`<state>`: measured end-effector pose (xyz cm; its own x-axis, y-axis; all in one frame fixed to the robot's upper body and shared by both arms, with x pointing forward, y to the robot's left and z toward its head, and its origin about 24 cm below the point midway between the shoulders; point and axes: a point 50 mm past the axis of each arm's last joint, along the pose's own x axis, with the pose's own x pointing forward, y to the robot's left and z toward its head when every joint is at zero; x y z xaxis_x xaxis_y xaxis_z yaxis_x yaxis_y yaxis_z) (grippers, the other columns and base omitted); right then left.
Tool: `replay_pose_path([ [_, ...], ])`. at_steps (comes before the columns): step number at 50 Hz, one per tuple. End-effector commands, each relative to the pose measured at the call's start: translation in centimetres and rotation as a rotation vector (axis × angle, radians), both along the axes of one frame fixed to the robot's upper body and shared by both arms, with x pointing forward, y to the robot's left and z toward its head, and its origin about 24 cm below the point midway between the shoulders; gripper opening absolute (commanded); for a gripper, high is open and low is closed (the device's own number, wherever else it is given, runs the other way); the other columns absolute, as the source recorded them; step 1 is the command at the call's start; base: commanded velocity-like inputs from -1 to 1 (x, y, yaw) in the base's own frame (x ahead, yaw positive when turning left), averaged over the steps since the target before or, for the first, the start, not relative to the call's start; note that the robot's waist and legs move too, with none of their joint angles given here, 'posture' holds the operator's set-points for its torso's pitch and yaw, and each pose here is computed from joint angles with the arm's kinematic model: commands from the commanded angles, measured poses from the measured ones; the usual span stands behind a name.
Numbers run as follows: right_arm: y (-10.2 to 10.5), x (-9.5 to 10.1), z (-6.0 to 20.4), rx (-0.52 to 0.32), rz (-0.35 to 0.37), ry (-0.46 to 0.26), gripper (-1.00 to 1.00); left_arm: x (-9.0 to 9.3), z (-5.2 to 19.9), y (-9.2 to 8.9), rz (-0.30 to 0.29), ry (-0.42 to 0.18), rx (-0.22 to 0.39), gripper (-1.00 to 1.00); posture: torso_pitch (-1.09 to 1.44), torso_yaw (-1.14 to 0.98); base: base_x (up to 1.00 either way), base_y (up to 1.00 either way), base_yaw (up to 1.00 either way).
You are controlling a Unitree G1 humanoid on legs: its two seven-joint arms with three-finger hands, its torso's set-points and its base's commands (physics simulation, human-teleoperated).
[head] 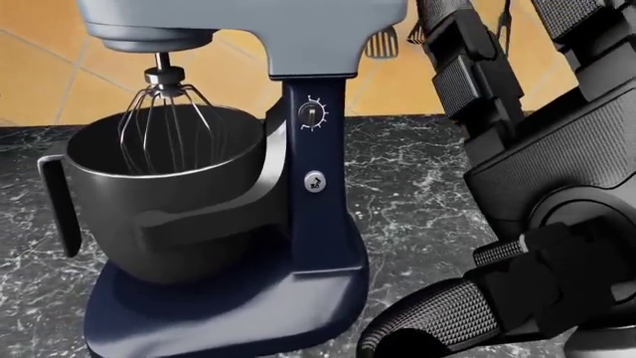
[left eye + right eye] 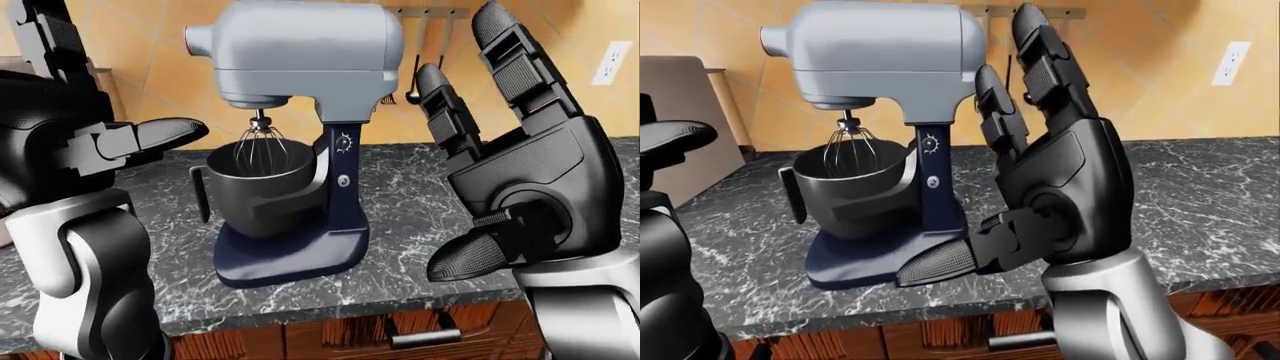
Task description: Open the stand mixer head.
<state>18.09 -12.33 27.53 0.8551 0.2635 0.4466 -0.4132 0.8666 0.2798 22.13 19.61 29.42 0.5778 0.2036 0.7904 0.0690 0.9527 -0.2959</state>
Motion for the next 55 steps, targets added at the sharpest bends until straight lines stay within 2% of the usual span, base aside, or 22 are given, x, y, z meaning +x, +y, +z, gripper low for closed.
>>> replay_pose_path([
  [1,-0.2,-0.2,0.6,0.031,-0.005,-0.032,1.00,-0.3,0.8,-0.2,-0.007,-0.042,0.012,1.00,-0.46,0.00,0.00,0.00,0.00],
  [21,-0.3,-0.1,-0.6,0.012,-0.002,0.032,1.00,-0.3,0.7,-0.1,-0.001,-0.043,0.010,1.00,-0.46,0.00,0.00,0.00,0.00],
  [40,0.4,-0.4,-1.7,-0.015,0.089,0.127,1.00,-0.5,0.7,-0.1,0.002,-0.043,0.012,1.00,-0.46,0.00,0.00,0.00,0.00],
  [47,0.8,-0.5,-1.9,0.020,0.124,0.181,1.00,-0.4,0.7,-0.1,0.003,-0.043,0.012,1.00,-0.46,0.00,0.00,0.00,0.00],
  [55,1.0,-0.5,-2.5,-0.032,0.135,0.217,1.00,-0.5,0.7,0.0,0.006,-0.042,0.013,1.00,-0.46,0.00,0.00,0.00,0.00],
])
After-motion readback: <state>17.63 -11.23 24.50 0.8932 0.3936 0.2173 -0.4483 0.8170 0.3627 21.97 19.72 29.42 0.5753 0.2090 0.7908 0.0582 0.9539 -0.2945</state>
